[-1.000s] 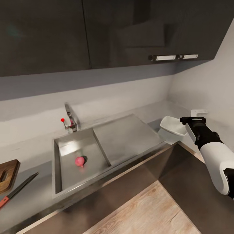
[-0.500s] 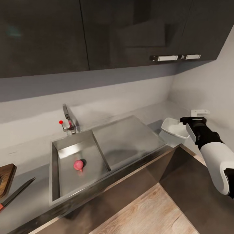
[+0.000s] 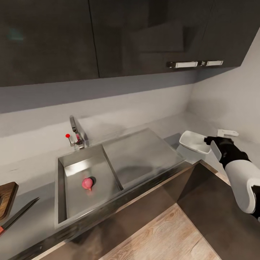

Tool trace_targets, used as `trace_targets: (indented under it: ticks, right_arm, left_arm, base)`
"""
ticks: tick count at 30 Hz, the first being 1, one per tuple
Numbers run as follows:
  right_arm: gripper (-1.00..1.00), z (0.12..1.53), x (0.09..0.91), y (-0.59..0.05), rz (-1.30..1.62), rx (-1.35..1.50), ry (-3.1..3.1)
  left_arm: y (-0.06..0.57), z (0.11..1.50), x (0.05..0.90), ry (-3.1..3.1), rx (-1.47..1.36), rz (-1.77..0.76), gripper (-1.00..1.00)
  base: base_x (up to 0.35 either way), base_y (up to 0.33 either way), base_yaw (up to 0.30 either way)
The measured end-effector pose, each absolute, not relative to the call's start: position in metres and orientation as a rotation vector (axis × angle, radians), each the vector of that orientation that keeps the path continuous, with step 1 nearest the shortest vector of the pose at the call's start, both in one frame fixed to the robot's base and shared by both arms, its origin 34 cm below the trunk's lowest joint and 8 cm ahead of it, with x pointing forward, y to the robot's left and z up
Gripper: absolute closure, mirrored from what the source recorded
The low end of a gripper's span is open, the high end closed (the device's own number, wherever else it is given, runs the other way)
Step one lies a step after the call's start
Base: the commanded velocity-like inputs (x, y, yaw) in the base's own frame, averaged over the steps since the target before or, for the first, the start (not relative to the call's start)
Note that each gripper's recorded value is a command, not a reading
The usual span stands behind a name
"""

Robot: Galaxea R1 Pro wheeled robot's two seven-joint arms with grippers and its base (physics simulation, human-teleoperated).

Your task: In the kitchen, take the Vidalia onion out of the sink, dice it on the chopping board with the paring knife, put the diced onion into the bowl on the countertop, then place both the paring knife and the chopping board into the sink.

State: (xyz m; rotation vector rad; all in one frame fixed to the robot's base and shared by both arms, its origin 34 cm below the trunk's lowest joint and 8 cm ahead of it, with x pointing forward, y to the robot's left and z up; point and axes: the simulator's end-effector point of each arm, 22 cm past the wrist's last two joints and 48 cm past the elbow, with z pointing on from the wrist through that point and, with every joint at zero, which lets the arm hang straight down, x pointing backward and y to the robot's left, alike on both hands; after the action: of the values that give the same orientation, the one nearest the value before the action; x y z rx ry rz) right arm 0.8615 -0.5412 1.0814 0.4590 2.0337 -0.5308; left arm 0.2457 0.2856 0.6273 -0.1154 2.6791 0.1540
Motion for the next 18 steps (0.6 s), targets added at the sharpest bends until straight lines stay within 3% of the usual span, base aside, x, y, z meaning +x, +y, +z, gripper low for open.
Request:
trace_targets:
  ticks: [18]
  right_arm:
    - [-1.00,1.080,0.854,-0.558,-0.547,0.484,2.035]
  left_arm:
    - [0.285,0.627,0.244,2.683,-0.115,0.154,-1.00]
  base:
    - [0.000,0.000,0.000]
